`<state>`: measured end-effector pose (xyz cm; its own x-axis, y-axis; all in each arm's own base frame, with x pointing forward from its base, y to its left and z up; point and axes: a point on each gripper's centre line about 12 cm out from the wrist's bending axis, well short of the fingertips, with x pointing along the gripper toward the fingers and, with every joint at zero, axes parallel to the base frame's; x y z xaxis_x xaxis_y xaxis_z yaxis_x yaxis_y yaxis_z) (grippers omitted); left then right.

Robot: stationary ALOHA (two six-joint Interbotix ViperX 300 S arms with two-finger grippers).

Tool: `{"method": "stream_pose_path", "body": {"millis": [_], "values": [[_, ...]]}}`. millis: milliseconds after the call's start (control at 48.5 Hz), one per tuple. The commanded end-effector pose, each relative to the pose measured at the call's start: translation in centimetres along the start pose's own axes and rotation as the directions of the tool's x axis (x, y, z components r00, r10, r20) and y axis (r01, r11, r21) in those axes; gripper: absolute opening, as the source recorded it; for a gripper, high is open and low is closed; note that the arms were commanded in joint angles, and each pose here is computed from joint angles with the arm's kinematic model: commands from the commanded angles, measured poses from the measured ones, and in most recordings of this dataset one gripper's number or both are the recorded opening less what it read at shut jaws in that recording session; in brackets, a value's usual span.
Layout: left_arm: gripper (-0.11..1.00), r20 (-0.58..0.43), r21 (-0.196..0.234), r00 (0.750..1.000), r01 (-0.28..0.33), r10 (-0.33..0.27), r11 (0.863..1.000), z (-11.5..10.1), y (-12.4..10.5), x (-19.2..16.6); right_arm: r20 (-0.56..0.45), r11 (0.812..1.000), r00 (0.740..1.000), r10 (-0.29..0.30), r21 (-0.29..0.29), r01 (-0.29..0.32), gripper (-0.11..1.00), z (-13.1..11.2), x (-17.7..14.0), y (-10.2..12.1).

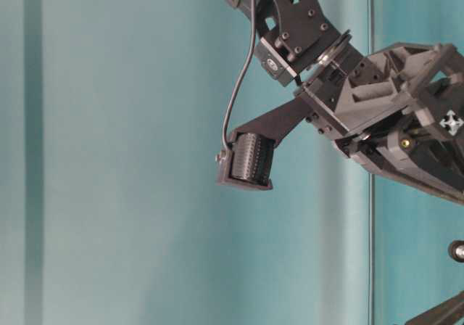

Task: Insert the USB cable into the female connector supported by the left arm.
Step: 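Push the plug leftward into the female connector with the right gripper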

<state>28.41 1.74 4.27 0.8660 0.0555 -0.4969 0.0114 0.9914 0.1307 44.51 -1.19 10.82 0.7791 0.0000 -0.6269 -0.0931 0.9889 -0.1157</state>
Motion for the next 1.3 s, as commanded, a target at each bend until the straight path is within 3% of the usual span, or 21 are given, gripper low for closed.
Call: {"method": "stream_pose_path", "body": {"millis": [0,1279], "values": [[0.67,0.017,0.011,1.000,-0.023,0.022,1.000,0.6,0.7,0.5,0.056,1.000,0.998,-0.005,-0.004,0.006,0.21,1.9,-0.3,-0.2],[0.67,0.021,0.015,1.000,-0.024,0.023,1.000,0.7,0.7,0.8,0.020,1.000,1.000,-0.001,-0.005,0.001,0.21,1.4,1.0,0.0]]}}
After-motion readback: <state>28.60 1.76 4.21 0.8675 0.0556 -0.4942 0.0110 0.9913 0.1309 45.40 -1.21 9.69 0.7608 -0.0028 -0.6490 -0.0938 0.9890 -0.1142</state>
